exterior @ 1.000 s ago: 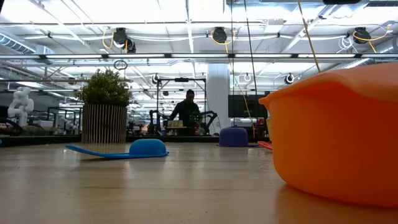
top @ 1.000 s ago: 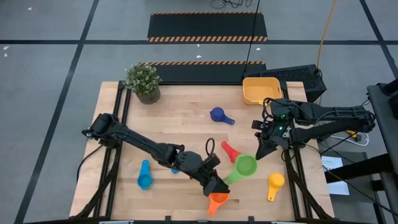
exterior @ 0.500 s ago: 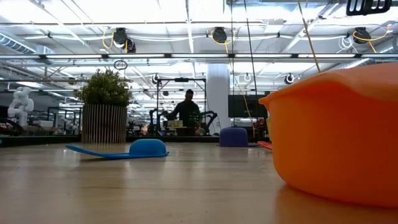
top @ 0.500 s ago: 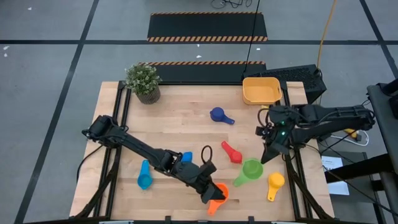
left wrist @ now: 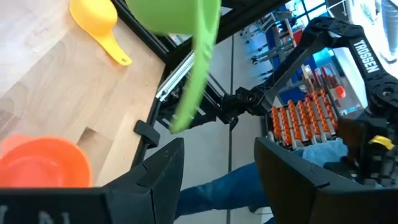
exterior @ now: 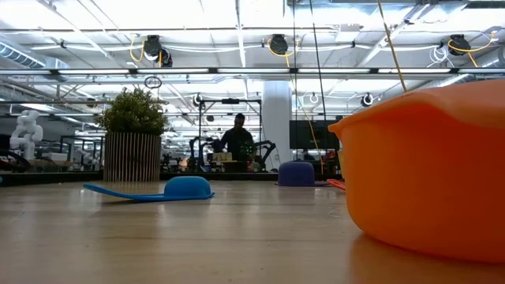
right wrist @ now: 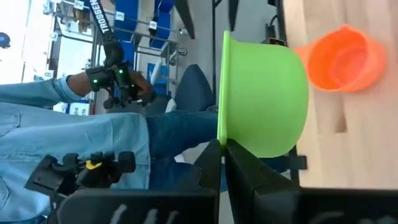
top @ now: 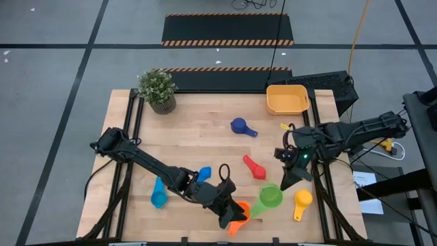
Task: Nest measuring cups in basket
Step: Stack the green measuring cup on top of the orange measuring cup
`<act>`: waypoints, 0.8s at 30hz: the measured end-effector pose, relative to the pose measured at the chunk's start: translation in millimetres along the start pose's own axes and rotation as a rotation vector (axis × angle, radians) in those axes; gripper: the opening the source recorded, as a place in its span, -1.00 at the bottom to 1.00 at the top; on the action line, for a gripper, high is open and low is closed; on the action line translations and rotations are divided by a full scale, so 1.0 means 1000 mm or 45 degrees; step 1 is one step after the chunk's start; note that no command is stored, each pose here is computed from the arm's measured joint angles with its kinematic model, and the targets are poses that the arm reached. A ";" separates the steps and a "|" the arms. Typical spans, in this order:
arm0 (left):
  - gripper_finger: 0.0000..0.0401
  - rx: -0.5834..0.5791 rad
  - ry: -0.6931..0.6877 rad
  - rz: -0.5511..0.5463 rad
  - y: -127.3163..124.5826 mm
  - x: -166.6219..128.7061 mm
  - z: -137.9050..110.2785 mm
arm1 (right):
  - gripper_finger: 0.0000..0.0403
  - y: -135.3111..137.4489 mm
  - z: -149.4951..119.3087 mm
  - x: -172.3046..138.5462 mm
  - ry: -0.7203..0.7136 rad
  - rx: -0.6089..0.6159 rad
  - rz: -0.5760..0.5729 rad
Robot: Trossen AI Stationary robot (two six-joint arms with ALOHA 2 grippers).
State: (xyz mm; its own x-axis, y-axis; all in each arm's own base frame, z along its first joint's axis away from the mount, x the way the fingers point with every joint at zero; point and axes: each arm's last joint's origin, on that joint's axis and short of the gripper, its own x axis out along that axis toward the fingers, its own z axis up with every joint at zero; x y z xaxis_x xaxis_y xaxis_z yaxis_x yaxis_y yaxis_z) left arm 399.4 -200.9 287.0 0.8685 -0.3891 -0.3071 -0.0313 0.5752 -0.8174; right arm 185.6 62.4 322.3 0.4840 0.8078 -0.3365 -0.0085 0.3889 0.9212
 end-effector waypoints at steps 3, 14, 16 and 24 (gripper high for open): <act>-0.01 0.007 -0.004 0.003 0.001 0.000 0.001 | -1.00 0.000 0.004 0.008 0.003 -0.008 0.011; -0.01 0.058 0.017 0.029 0.002 0.000 -0.001 | -1.00 0.001 0.008 0.021 0.013 -0.048 0.036; -0.01 0.087 0.015 0.017 0.001 0.000 -0.002 | -1.00 0.003 0.009 0.021 -0.001 -0.071 0.057; -0.02 0.155 0.014 -0.001 -0.001 0.000 -0.004 | -1.00 0.006 0.011 0.021 -0.020 -0.124 0.087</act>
State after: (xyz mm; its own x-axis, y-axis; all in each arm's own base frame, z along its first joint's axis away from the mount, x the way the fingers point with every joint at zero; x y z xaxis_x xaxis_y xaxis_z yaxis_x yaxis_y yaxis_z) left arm 397.6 -204.2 286.3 0.8630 -0.3969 -0.3125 0.0299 0.6576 -0.7527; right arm 205.2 76.8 323.0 0.4933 0.8269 -0.2701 -0.1262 0.3752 0.9183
